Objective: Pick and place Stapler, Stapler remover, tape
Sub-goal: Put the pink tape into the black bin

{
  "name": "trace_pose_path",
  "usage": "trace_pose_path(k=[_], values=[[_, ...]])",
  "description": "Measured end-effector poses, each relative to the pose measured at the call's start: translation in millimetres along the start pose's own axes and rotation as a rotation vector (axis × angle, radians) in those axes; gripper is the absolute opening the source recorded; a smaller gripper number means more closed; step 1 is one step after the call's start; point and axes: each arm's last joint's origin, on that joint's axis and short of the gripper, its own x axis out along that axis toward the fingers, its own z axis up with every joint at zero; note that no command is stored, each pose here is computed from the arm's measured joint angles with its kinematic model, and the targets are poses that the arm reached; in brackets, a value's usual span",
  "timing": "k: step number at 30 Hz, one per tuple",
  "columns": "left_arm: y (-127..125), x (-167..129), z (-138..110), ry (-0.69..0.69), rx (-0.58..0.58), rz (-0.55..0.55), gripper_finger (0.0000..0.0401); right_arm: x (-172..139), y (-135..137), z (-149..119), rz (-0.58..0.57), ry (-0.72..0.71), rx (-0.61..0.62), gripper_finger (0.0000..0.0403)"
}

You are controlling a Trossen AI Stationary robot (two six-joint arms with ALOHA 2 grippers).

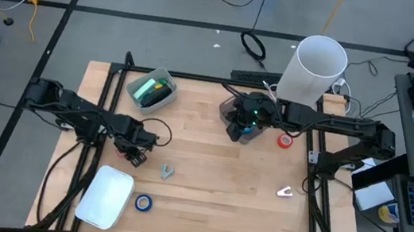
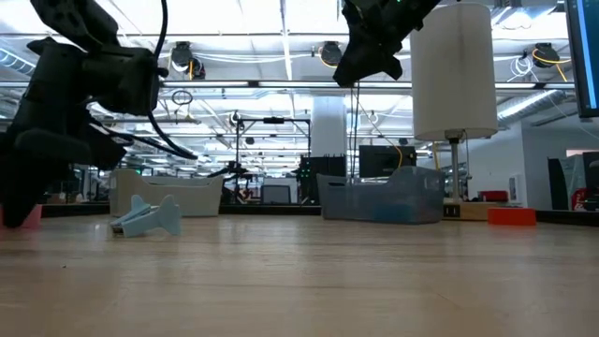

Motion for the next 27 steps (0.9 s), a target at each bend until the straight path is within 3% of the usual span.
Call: trace_pose_path(k=[5, 9, 13, 19, 27], values=[[-2, -4, 2, -0.053, 0.044, 0.011, 0.0040, 0, 0, 1, 0.003, -0.007, 0.000, 0.0075], [-5, -18, 6, -0.126, 0.088, -0.009, 0.0035, 0, 1, 2, 0.008, -0.018, -0.001, 0.0075], [-8, -47, 10, -0.212, 0.104, -0.113, 0.0049, 0, 4, 4, 0.079, -0.024, -0.026, 0.0075], [-11, -119, 3, -0.481, 0.198, -0.394, 0.0040, -1, 9, 10, 0.213, -0.066, -0.084, 0.0075], [-9, -194, -19, -0.945, 0.395, -0.952, 0.0039, -5, 20, 22, 0.295, -0.220, -0.152, 0.0075]])
